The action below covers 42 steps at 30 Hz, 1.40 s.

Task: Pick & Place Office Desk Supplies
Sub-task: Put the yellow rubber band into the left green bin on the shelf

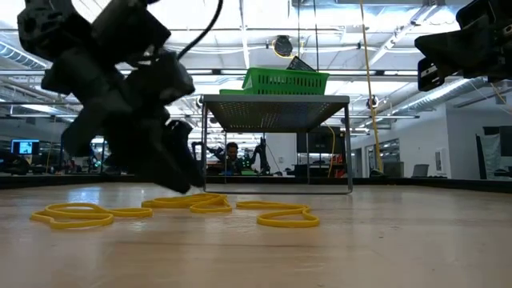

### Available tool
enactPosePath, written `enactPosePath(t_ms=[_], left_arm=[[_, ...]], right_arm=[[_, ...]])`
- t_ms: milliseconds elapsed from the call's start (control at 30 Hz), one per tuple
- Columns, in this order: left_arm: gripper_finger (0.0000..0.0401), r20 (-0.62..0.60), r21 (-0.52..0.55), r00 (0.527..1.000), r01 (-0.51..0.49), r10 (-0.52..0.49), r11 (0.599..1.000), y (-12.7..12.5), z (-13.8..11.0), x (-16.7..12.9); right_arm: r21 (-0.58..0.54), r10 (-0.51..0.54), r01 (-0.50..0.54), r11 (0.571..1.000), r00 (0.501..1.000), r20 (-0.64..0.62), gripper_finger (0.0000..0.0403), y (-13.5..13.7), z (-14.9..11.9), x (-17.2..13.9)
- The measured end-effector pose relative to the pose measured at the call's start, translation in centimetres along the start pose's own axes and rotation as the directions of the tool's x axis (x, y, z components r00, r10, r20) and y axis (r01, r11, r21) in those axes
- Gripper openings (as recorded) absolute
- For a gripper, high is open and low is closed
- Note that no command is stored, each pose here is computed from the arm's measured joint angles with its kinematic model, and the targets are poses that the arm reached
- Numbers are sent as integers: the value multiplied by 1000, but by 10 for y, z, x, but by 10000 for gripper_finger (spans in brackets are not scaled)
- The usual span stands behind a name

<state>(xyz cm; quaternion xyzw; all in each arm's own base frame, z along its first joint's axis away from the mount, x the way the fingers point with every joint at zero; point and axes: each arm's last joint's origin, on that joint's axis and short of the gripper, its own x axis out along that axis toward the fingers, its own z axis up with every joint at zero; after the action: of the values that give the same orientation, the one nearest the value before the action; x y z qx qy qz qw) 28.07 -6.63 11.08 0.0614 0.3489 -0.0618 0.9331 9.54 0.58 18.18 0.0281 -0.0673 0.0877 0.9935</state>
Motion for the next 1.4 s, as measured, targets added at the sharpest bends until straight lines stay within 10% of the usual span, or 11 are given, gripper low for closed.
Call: enactPosePath(t_ms=[433,967,1400], left_arm=[[227,-25,2,1000,4,-4,1000,-2,-9,13],[17,-28,-29,997,71,-72,997,-4,-10,13],[6,145,-21,986,83,-79,996,-1,23,-19]], right_arm=[[0,0,0,1000,1000,0,0,0,0,0],[0,0,0,1000,1000,-1,0,0,0,0],[0,0,0,1000,1000,0,0,0,0,0]])
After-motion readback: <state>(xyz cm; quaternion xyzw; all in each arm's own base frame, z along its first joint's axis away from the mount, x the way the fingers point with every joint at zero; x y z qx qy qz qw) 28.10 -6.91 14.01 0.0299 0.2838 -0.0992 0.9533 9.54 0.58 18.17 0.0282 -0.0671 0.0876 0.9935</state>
